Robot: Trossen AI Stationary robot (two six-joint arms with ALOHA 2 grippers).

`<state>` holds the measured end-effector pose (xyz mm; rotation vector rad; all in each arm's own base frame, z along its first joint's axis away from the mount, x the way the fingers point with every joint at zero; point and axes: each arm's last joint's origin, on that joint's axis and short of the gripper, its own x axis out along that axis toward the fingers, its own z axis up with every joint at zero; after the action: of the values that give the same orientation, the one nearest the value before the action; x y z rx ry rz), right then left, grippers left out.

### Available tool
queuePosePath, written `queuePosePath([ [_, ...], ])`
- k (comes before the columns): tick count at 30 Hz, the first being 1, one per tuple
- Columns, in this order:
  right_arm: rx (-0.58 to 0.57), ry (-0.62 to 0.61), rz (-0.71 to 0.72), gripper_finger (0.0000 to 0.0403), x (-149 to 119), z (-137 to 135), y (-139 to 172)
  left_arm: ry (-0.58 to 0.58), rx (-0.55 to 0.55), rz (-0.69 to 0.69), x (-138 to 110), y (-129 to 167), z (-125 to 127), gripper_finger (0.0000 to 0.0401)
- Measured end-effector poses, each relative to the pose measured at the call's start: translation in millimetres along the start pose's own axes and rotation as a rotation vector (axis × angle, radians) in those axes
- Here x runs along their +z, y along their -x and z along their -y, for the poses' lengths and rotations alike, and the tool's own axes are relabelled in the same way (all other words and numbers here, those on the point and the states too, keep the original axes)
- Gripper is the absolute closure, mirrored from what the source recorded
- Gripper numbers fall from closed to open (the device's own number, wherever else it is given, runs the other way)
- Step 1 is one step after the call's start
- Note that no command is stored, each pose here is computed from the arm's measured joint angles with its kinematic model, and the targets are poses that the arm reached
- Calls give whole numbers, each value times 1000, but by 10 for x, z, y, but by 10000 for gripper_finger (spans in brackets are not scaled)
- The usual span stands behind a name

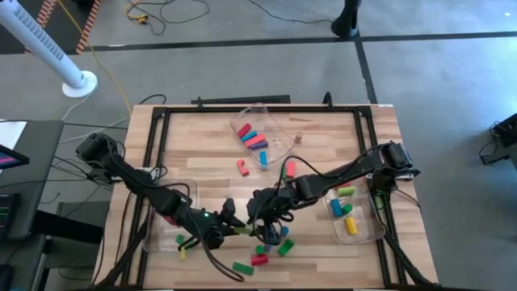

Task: Sort blocks by size
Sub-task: Put the light green arc block into the left transparent bin

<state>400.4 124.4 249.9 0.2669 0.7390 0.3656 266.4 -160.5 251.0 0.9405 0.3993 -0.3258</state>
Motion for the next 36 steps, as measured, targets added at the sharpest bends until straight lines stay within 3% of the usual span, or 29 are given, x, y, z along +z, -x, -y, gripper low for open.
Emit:
queuePosePath([
  [6,-65,-63,-145,157,-157,23,11,-10,-21,-191,175,214,-72,262],
  [15,-116,-53,-236,167,-319,-162,-16,119,-61,-442,339,732,-38,262],
  [29,-127,-62,-237,173,-363,-273,-30,294,-19,-679,259,1254,197,262],
  [36,-126,-60,-236,173,-362,-272,-31,359,6,-680,279,1405,308,262],
])
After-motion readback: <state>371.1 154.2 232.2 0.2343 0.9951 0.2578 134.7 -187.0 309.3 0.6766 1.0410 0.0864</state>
